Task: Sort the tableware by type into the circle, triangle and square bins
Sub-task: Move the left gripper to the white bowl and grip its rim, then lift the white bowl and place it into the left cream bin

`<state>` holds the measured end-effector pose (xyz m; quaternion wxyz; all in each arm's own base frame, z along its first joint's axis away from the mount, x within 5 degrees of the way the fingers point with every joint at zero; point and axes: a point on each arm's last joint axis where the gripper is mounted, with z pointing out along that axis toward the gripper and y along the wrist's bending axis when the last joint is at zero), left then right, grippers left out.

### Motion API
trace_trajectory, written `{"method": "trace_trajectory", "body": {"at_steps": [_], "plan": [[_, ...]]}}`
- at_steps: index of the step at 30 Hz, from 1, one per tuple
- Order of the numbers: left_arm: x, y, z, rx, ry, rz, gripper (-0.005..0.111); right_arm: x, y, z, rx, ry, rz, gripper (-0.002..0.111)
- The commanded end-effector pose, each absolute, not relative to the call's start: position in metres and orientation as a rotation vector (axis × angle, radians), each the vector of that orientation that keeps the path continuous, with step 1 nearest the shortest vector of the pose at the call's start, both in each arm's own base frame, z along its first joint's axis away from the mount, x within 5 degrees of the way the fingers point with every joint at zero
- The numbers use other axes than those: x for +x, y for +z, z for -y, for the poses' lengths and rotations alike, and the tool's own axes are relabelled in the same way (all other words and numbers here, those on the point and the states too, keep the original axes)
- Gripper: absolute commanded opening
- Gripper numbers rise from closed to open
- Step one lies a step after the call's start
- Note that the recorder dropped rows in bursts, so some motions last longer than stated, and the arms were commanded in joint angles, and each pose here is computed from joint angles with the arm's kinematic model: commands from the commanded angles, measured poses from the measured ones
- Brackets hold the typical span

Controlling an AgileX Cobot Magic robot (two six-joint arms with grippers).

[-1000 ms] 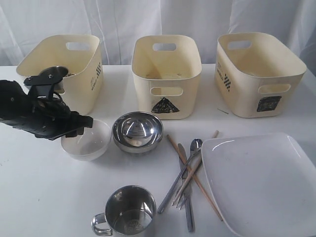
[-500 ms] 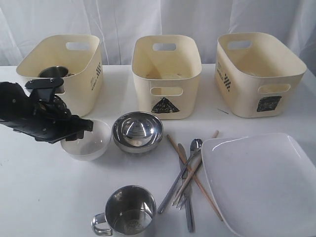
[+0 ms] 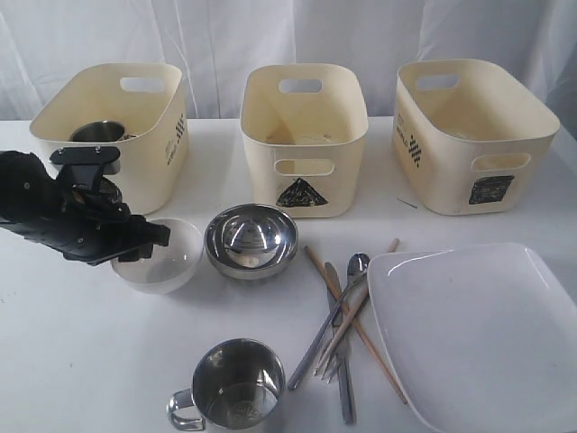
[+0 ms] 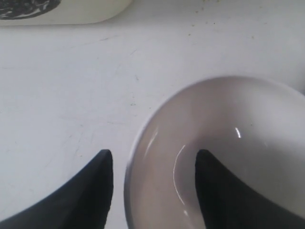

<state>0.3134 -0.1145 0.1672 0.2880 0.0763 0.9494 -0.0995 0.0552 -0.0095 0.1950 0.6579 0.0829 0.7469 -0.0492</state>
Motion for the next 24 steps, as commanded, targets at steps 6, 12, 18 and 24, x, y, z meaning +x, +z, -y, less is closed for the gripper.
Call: {"method": "trace_trajectory", "body": {"at_steps": [6,12,18,24], "plan": [[0.31,0.167,0.116,0.217,-0.272,-2.569,0.056,0.055,0.194,0.01,0.187,-0.115,-1.688,0.0],[0.309,0.158,0.117,0.221,-0.265,-2.613,0.056,0.055,0.194,0.01,0.187,-0.114,-1.689,0.0],[0.309,0.151,0.117,0.224,-0.26,-2.642,0.056,0.055,0.194,0.01,0.187,-0.114,-1.689,0.0],[0.309,0.151,0.117,0.224,-0.26,-2.642,0.056,0.055,0.194,0.01,0.187,-0.114,-1.689,0.0]]}}
